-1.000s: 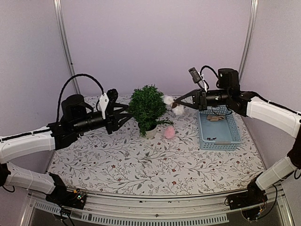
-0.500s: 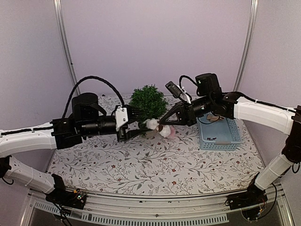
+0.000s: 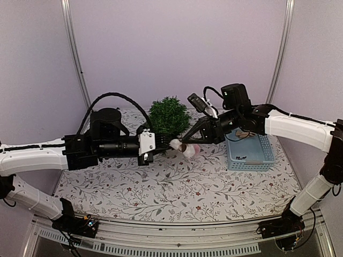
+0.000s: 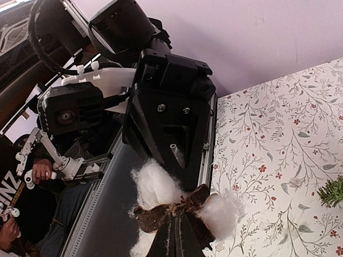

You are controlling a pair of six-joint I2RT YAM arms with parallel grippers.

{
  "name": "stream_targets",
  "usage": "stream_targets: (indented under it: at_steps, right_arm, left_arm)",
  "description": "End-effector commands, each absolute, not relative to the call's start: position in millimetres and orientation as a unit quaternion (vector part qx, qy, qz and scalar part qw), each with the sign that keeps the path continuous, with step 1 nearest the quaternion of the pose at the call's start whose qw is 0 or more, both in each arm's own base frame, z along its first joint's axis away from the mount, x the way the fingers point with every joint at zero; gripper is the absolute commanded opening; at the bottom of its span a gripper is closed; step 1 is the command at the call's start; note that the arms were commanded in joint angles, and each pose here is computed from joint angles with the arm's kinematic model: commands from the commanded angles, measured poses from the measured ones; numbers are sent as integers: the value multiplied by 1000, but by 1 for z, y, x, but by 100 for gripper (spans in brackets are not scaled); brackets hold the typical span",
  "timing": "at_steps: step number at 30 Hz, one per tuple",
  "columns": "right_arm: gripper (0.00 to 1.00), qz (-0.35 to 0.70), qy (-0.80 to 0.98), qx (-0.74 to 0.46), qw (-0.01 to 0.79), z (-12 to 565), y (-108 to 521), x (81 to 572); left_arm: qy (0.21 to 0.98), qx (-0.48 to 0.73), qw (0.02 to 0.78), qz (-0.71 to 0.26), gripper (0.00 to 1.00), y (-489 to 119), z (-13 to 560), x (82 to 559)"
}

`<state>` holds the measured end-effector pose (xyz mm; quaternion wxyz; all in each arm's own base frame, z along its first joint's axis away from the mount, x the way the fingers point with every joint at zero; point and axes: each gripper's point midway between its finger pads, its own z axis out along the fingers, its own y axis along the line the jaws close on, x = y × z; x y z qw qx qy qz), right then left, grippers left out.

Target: Decorate the small christmas tree

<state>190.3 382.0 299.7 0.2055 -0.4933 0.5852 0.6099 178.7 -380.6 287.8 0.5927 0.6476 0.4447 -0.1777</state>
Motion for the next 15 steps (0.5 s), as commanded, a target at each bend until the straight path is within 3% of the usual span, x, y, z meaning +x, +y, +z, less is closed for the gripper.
stream_targets:
  at_steps: [1, 4, 8, 10, 15]
  right_arm:
    - [12, 616, 567, -505, 209, 310, 385, 187]
    - [38, 609, 578, -495, 224, 314, 380, 198]
    - [60, 595, 602, -458, 271, 327, 357, 227]
    - [80, 580, 618, -432, 308, 333, 342, 246]
    - [86, 529, 639, -376, 413, 354, 312, 280]
  left_arm:
    - [457, 626, 604, -186, 1, -387, 302, 183]
    - [475, 612, 601, -197, 0, -386, 301, 190]
    - [516, 566, 600, -231, 0, -377, 310, 211]
    - [547, 530, 597, -254, 0, -371, 317, 226]
    - [589, 463, 586, -309, 0, -356, 333, 255]
